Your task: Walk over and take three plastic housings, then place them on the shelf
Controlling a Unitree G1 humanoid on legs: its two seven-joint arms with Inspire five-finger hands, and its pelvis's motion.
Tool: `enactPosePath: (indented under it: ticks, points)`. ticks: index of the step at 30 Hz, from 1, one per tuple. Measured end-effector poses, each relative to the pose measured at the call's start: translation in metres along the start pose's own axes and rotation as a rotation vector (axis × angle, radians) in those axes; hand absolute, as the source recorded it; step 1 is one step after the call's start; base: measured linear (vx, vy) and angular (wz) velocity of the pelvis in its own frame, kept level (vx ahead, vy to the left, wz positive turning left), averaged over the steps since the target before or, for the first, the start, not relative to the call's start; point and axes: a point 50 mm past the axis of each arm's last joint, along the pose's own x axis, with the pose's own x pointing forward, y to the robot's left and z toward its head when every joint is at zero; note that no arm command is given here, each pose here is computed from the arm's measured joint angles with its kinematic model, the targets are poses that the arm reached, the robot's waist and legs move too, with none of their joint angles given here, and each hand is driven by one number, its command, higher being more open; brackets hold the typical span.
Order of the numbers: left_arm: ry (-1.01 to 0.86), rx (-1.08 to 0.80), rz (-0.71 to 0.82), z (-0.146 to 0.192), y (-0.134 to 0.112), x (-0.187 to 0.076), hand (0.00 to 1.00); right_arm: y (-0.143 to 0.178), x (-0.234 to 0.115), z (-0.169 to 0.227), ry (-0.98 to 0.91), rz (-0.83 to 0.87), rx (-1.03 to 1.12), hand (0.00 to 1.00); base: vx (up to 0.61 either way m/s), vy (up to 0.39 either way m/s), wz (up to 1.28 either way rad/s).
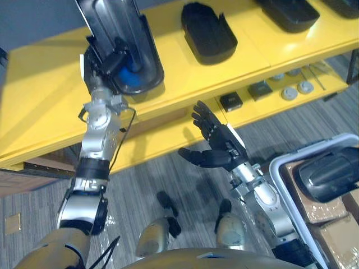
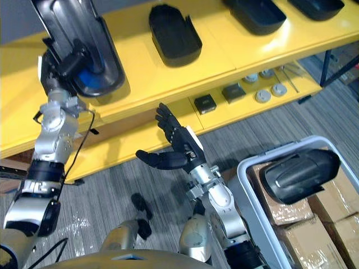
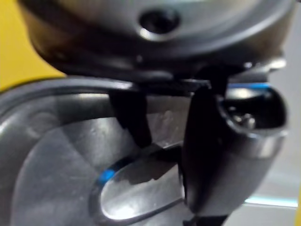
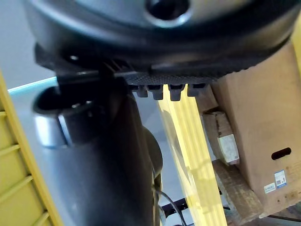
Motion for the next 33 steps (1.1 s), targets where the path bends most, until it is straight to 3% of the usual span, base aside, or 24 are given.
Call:
enactPosePath:
  ticks: [5,9,16,17,25,33]
  points:
    - [0.063,-0.034,0.057,0.001,-0.006,0.013,0.00,0.004,0.013,0.012,-0.063,0.009,-0.007,1.00,-0.06,-0.004,-0.07]
    - [-0.005,-0.041,0.074,0.025,-0.011,0.025,0.00,0.009,0.015,0.019,-0.094,0.019,-0.007,1.00,-0.05,-0.030,-0.01]
    - [-0.016,-0.023,0.108,0.034,-0.018,0.030,0.00,0.016,0.018,0.021,-0.114,-0.003,0.024,1.00,-0.01,-0.003,0.00]
    - [-0.017,-0.012,0.109,0.034,-0.018,0.030,1.00,0.017,0.019,0.021,-0.114,-0.004,0.027,1.00,0.00,0.000,0.00]
    - [0.016,0.116,0.098,0.035,-0.019,0.037,1.00,0.022,0.021,0.020,-0.104,-0.012,0.039,1.00,0.00,0.000,0.00]
    - [0.102,0.267,0.176,0.028,0.015,0.043,1.00,0.027,0.014,0.024,-0.116,-0.013,0.055,1.00,0.00,0.001,-0.01]
